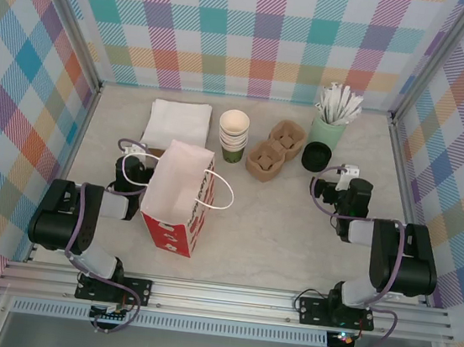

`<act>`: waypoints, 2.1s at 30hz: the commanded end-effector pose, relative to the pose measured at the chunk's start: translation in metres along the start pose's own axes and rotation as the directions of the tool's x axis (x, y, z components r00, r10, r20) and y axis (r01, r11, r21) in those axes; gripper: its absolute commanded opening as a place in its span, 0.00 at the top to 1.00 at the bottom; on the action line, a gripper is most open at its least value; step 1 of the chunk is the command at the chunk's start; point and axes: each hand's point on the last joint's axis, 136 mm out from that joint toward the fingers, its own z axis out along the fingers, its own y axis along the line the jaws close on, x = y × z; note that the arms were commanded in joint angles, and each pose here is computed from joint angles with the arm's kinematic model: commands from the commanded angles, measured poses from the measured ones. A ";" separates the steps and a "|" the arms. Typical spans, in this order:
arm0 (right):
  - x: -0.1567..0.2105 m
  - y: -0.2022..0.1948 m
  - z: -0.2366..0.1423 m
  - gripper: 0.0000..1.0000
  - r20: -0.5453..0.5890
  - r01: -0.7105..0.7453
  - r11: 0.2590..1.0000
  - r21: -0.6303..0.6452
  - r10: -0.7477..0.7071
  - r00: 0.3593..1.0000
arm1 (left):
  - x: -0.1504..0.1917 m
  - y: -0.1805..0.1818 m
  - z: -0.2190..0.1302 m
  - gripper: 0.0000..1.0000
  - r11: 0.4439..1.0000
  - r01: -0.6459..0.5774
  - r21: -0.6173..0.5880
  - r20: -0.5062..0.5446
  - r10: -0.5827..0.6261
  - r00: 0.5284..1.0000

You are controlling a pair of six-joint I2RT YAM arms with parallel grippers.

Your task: Pack the takeout coffee

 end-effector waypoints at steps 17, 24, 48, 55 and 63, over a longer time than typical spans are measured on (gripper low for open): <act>-0.020 -0.002 0.000 0.00 0.047 -0.007 1.000 0.025 0.006 0.999 | -0.021 0.008 -0.004 0.00 0.997 0.028 -0.066 0.035 -0.025 0.999; -0.033 -0.009 -0.016 0.00 0.008 -0.035 0.996 0.081 0.034 0.999 | -0.072 0.032 -0.044 0.00 0.981 0.082 -0.174 0.035 -0.078 0.996; -0.060 0.008 -0.116 0.00 -0.150 -0.216 0.969 0.120 0.232 0.961 | -0.183 0.068 -0.102 0.01 0.888 0.429 -0.169 -0.243 -0.459 0.854; -0.063 0.022 -0.113 0.00 -0.243 -0.290 0.954 0.077 0.300 0.923 | -0.190 0.007 -0.161 0.07 0.922 0.387 -0.012 -0.322 -0.370 0.871; -0.060 0.026 -0.100 0.00 -0.290 -0.337 0.938 0.077 0.345 0.893 | -0.192 -0.039 -0.236 0.10 0.965 0.251 0.074 -0.343 -0.211 0.915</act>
